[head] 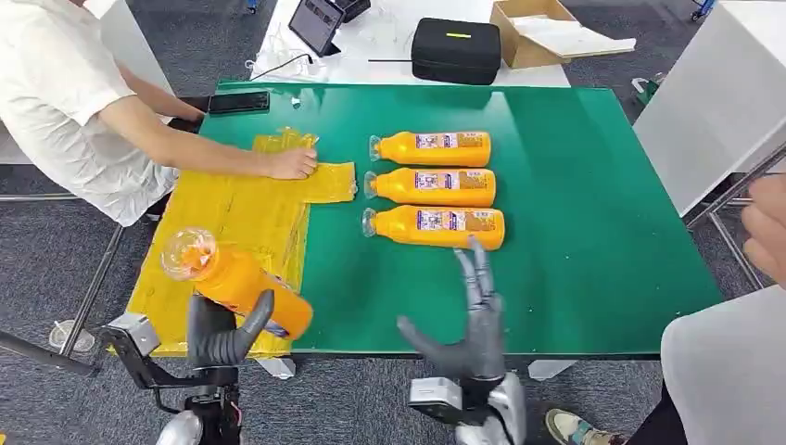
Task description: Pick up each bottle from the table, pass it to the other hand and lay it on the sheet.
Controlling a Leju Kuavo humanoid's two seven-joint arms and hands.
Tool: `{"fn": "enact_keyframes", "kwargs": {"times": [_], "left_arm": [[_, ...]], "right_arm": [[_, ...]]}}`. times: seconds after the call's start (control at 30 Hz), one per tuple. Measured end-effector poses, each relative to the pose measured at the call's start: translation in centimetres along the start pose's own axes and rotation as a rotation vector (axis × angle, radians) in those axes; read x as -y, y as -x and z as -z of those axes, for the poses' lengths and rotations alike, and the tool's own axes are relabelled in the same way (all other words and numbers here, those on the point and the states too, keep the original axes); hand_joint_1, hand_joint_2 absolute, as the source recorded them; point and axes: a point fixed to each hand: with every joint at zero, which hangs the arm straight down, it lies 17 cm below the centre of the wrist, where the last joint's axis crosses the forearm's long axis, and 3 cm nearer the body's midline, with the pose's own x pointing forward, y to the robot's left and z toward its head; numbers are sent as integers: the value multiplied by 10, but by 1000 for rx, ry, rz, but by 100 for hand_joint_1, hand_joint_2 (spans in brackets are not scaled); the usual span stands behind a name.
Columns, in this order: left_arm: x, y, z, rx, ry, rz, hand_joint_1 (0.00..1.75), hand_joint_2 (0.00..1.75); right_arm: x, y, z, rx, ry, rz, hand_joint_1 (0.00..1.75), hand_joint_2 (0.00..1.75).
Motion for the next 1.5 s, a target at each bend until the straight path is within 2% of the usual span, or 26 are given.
{"fn": "enact_keyframes", "kwargs": {"times": [0.1, 0.23, 0.43, 0.5, 0.73, 0.93, 1.07, 1.2, 1.3, 1.5], "left_arm": [[-7, -8, 4, 34, -15, 64, 175, 175], [-12, -18, 9, 98, -31, 196, 175, 175], [-13, -24, 27, 198, -8, 602, 175, 175], [-14, -9, 31, 194, 33, 800, 175, 175], [-23, 54, 34, 166, 211, 1281, 175, 175], [-39, 90, 29, 86, 291, 1353, 175, 175], [-33, 124, 19, 38, 444, 1441, 175, 175], [-28, 159, -2, -73, 577, 1373, 175, 175], [-26, 171, -8, -99, 634, 1367, 175, 175], [-24, 186, -15, -128, 761, 1350, 157, 175]], "right_arm": [[43, -5, 16, 21, 108, -59, 0, 175], [71, -13, 24, 33, 183, -86, 0, 175], [73, -14, 24, 20, 200, -67, 0, 175], [74, -14, 25, 11, 210, -50, 0, 175], [63, -8, 26, -24, 218, 32, 0, 175], [50, -7, 25, -29, 189, 55, 0, 175], [37, -4, 23, -41, 167, 93, 0, 175], [24, -1, 20, -59, 140, 131, 0, 175], [13, 0, 17, -61, 111, 151, 0, 175], [1, 3, 13, -77, 82, 191, 0, 175]]}}
